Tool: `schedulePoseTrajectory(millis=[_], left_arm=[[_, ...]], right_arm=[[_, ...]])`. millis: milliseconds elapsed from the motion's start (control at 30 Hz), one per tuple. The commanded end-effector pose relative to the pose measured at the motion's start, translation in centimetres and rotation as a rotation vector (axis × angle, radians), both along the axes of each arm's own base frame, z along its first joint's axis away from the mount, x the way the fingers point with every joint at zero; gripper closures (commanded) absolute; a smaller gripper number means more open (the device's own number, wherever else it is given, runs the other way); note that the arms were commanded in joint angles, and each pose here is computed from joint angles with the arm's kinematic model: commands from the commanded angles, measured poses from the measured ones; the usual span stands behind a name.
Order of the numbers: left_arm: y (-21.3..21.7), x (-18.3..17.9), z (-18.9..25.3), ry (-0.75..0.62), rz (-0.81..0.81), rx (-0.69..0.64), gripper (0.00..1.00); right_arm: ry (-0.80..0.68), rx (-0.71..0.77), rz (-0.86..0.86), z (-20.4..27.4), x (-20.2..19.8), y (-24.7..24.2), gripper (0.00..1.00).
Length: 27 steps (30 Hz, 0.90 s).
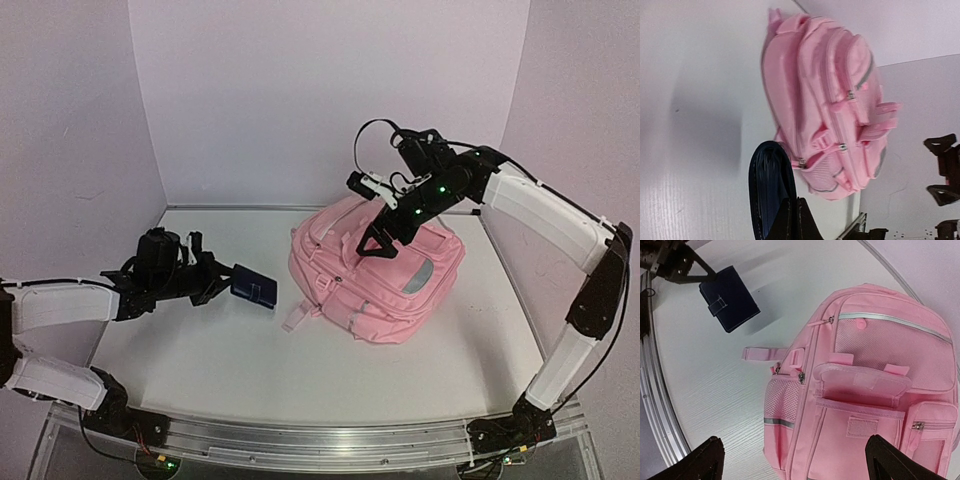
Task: Pack the student bag
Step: Pick up the personal item from the center of the board.
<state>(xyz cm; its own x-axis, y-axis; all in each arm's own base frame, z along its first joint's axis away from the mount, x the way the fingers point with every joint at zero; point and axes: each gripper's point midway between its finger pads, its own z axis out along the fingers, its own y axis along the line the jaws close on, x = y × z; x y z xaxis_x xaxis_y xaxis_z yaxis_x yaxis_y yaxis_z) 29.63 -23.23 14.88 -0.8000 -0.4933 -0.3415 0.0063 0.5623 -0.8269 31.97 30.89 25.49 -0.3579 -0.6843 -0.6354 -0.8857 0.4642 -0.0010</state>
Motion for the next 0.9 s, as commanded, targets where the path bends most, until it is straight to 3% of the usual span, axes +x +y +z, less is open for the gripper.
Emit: schedulePoseTrajectory(millis=[0,100,267,433,633,767,867], left_arm=[[-1.8,0.2,8.3,-0.138,-0.071,-0.166,1.0],[-2.1,-0.2,10.4,-0.146,-0.073,-0.259,1.0],[-2.1,0.1,13.0,-0.138,-0.037,-0.406,1.0],[-3.2,0.3,13.4,-0.015,-0.048,-0.52,1.0],[-4.8,0.0,14.2,0.06,-0.134,-0.705,1.0],[-6.5,-0.4,14.9,0.082,-0.229,-0.763,1.0],[-7.6,-0.9,14.9,0.092,-0.283,-0.783,1.0]], right_arm=[[-0.119,-0.079,0.095,0.3,-0.8,2.5,0.02],[-0.131,-0.071,0.126,0.4,-1.7,4.1,0.02],[-0.384,-0.194,0.17,-0.1,-2.1,6.9,0.02],[-0.564,-0.235,0.184,0.8,-2.7,9.7,0.02],[-0.704,-0.322,0.252,0.0,-4.2,12.7,0.02],[-0.797,-0.369,0.232,0.0,-3.8,13.6,0.03],[-0.85,-0.394,0.217,0.1,-3.5,14.2,0.09]])
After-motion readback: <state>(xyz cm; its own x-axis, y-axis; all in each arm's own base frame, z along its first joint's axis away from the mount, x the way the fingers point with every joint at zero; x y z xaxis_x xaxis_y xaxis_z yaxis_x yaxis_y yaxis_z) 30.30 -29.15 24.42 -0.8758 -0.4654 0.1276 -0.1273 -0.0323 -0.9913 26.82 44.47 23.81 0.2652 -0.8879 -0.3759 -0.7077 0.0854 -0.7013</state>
